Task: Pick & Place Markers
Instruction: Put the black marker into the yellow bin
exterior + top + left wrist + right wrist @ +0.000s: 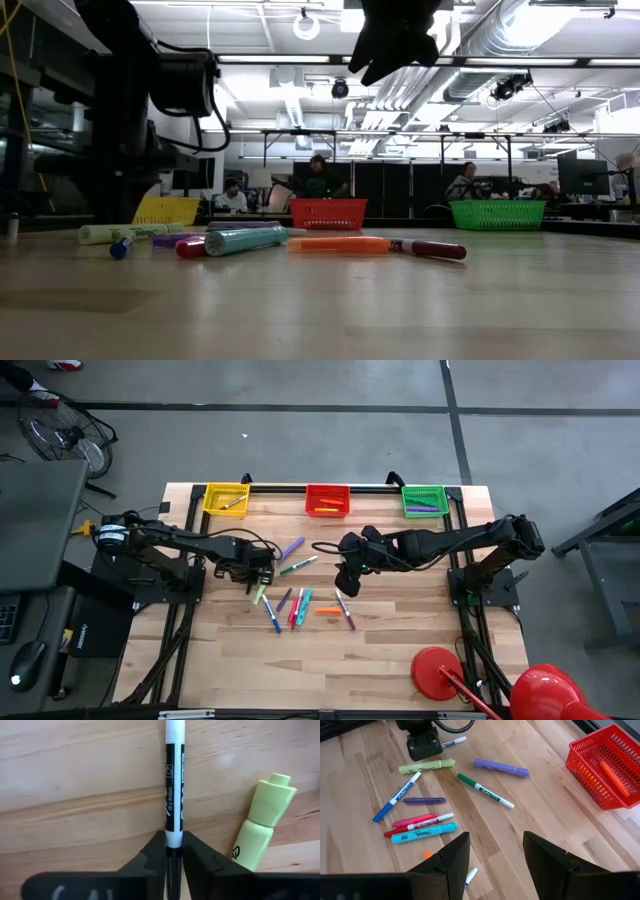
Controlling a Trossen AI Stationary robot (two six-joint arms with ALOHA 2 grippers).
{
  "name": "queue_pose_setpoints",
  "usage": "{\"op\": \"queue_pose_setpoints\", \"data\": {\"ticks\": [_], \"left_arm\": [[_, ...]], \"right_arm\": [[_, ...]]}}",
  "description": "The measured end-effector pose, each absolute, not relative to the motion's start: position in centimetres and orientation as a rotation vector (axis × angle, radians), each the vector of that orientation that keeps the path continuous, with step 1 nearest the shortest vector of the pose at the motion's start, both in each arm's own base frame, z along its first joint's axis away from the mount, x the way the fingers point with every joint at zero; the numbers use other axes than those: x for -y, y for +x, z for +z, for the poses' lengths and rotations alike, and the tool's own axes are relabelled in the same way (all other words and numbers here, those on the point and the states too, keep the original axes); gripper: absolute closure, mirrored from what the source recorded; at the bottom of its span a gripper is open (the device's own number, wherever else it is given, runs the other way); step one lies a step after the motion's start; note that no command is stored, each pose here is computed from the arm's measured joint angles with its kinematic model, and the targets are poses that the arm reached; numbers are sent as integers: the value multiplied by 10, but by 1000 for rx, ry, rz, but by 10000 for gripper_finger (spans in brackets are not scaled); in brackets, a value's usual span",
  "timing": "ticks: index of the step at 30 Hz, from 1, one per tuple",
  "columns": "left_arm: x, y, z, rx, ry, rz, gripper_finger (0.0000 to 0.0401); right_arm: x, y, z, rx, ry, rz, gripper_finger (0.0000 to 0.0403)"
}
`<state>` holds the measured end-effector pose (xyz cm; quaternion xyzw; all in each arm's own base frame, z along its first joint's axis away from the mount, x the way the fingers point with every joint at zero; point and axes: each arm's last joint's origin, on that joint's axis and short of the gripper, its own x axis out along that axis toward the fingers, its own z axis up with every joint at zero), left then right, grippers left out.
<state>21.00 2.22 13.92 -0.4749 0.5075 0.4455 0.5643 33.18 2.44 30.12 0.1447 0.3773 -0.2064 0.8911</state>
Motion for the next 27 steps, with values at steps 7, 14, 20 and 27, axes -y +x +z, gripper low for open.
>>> {"op": "queue_pose_setpoints", "data": {"ticks": [7,14,20,27], "left_arm": [[-22,210,139,-1218,-1057,1004,373],[-23,211,143,-1238,-992,958,373],[-26,221,162,-1235,-822,856,374],[-49,234,196,-1268,-690,729,374]], "right_arm": [[-24,332,301,-784,300,-429,230],[-24,332,301,-786,300,-429,230],[-24,331,301,-788,299,-430,230],[-24,330,300,-804,297,-435,230]]}}
